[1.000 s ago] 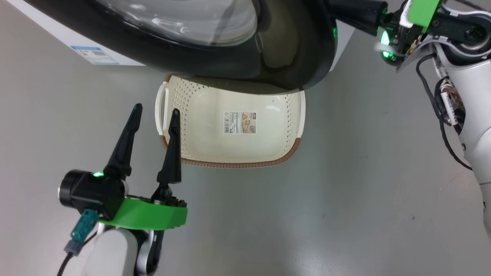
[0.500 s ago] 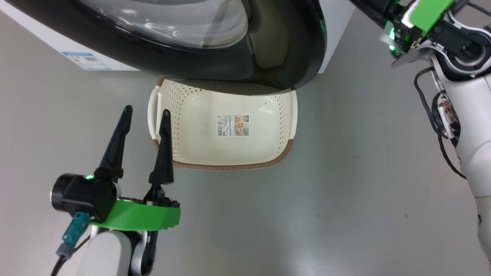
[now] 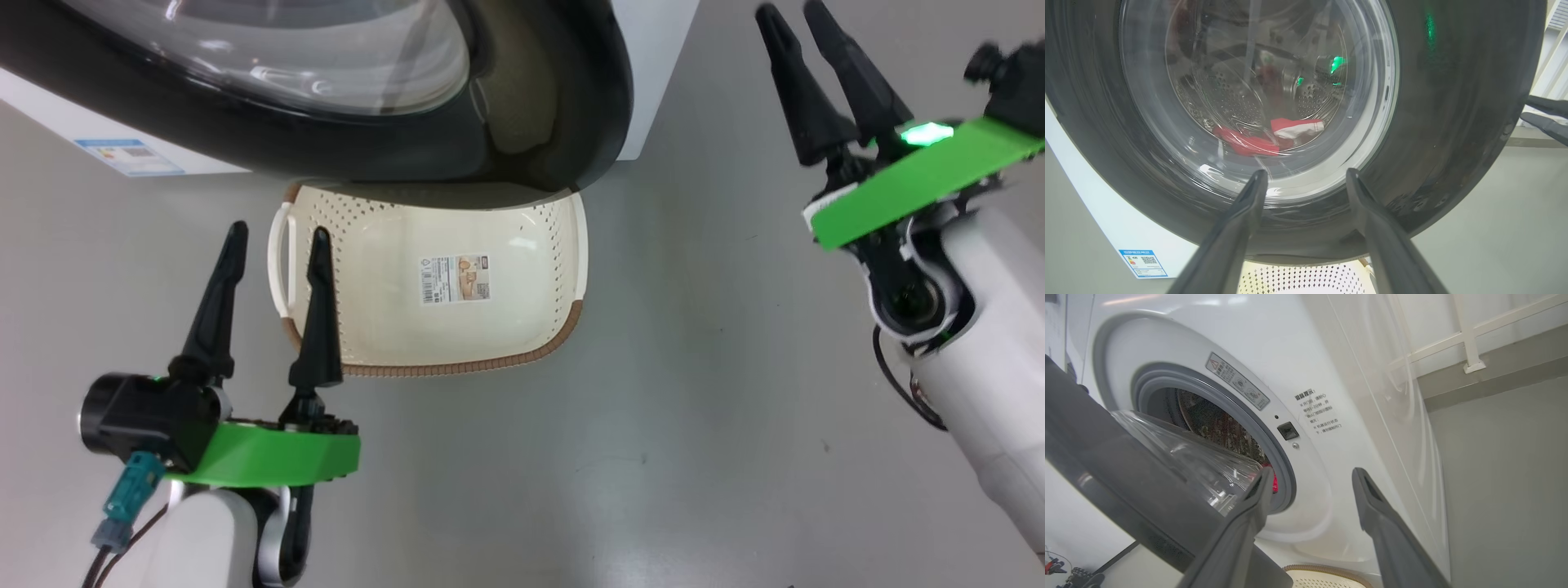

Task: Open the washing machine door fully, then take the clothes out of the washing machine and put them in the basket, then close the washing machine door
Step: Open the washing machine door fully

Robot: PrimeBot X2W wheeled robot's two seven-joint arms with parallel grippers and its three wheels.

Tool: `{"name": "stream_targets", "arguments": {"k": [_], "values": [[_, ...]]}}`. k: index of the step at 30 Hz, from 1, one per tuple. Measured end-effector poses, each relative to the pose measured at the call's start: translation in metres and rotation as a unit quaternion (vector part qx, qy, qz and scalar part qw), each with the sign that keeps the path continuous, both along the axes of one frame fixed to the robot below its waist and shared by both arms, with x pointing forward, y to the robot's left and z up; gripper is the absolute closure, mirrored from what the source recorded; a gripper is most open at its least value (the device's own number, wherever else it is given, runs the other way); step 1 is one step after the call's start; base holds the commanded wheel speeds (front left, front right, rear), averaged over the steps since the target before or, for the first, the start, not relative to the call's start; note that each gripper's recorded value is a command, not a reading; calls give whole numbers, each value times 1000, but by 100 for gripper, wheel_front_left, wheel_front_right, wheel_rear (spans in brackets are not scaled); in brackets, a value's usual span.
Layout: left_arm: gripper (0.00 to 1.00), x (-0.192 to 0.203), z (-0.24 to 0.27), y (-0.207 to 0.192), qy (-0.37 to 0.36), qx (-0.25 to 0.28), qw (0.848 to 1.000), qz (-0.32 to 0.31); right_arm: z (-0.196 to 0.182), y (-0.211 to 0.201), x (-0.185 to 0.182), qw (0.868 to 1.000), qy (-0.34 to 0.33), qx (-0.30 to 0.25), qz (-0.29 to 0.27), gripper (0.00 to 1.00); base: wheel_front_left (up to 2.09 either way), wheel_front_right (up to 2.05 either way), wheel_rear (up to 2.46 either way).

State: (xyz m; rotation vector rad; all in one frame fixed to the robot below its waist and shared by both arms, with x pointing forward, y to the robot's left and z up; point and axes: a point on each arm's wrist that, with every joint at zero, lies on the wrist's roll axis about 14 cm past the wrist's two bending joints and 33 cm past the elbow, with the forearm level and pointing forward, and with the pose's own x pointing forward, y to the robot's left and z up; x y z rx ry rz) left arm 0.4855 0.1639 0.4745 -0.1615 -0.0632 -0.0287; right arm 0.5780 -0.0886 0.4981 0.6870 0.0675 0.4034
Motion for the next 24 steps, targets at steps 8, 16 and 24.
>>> {"name": "stream_targets", "arguments": {"k": [8, 16, 24], "values": [[0, 0, 3, -5, -4, -5, 1000, -4, -8, -32, -8, 989, -50, -129, -53, 0, 0, 0, 0], [0, -3, 9, 0, -11, -3, 1000, 3, -6, -30, -38, 975, -96, -185, -76, 0, 0, 0, 0], [0, -4, 15, 3, -19, -4, 1000, 9, -7, -34, -65, 970, -104, -200, -92, 0, 0, 0, 0]]}}
